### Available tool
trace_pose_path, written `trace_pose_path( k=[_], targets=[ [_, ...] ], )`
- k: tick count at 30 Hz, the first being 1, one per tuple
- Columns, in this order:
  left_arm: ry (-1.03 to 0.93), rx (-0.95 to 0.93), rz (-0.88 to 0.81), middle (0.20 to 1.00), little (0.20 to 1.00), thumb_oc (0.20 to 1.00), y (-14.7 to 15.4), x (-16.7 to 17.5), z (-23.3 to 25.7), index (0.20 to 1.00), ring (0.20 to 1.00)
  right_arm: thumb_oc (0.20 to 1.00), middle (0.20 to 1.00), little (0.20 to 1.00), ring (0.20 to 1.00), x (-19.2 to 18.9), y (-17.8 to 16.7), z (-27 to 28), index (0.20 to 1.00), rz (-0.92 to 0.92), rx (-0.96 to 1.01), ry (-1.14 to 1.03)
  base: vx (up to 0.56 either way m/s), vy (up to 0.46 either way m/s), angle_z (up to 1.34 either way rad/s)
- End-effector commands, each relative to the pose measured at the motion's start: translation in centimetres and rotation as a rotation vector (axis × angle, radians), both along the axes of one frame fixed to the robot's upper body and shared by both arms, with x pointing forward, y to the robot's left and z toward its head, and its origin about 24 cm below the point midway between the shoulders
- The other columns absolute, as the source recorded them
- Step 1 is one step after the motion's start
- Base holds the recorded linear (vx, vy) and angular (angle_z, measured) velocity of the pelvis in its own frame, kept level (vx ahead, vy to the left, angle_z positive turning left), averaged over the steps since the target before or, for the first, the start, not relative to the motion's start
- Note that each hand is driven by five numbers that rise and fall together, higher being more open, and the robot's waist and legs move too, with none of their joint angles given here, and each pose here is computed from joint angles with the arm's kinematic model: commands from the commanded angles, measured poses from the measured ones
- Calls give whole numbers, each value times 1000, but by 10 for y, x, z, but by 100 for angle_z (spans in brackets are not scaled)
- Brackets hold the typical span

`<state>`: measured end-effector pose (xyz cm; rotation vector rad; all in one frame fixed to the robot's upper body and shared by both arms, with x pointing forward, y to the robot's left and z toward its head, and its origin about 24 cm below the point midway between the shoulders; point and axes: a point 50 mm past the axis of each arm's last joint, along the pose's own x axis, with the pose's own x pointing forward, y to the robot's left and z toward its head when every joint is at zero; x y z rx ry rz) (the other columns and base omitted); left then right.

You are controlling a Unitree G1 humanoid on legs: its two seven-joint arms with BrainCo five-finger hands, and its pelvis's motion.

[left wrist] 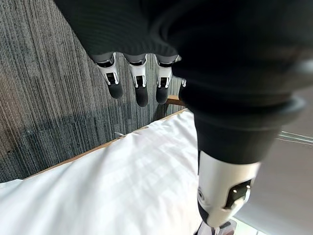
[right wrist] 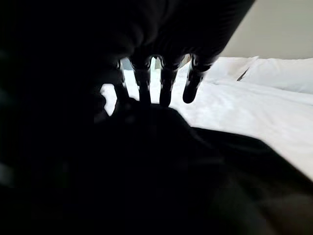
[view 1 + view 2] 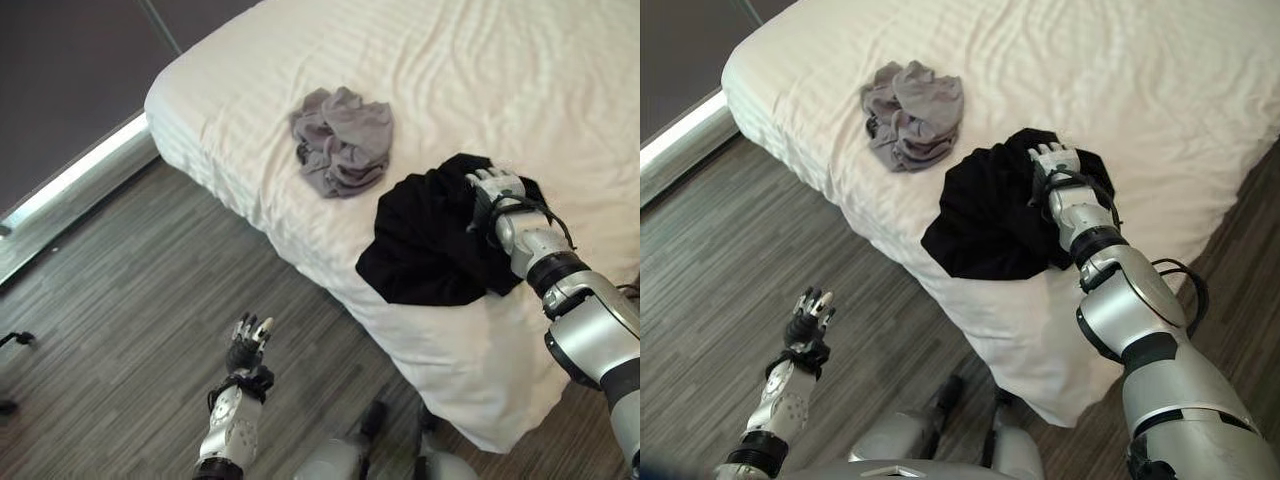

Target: Pick up bed clothes into laundry basket.

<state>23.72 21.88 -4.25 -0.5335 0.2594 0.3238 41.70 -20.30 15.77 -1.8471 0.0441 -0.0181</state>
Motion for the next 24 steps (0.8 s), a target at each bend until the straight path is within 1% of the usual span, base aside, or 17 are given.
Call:
trace_pose_path(
  k=[1,4,8,9,12,13,14,16,18,24],
  targets=[
    [-155,74,-52,1000,1000,1000,1,23,32,1000,1000,1000,1000,1000,1000,8,-1,44,1000,2,-221,-65,-83,-1,1],
    [-173,61,-55,1000,1000,1000,-1,26,35,1000,1000,1000,1000,1000,1000,7,-12,42,1000,-19,-358,-21,-77,1,6],
    [-177,42,-52,1000,1000,1000,-9,27,35,1000,1000,1000,1000,1000,1000,4,-13,28,1000,-9,-392,18,-67,14,0],
    [-179,22,-59,1000,1000,1000,-17,28,33,1000,1000,1000,1000,1000,1000,-2,-20,1,1000,-16,-392,83,-31,12,-8],
    [-174,6,-70,1000,1000,1000,-24,28,31,1000,1000,1000,1000,1000,1000,-7,-27,-16,1000,-33,-389,125,-33,12,-10],
    [-170,-28,-85,1000,1000,1000,-35,31,29,1000,1000,1000,1000,1000,1000,-16,-33,-43,1000,-54,-390,216,-8,6,-10],
    [-169,-28,-85,1000,1000,1000,-35,31,29,1000,1000,1000,1000,1000,1000,-16,-33,-43,1000,-54,-390,216,-5,40,-2],
    [-199,-43,-101,1000,1000,1000,-43,35,35,1000,1000,1000,1000,1000,1000,-23,-32,-64,1000,-49,-391,278,10,50,10],
    [-207,-43,-104,1000,1000,1000,-45,37,37,1000,1000,200,200,200,200,-23,-33,-64,200,-45,-401,280,11,23,6],
    [-216,-37,-105,1000,1000,1000,-45,39,39,1000,1000,200,200,200,200,-20,-25,-59,200,1,-412,248,0,0,0]
  ],
)
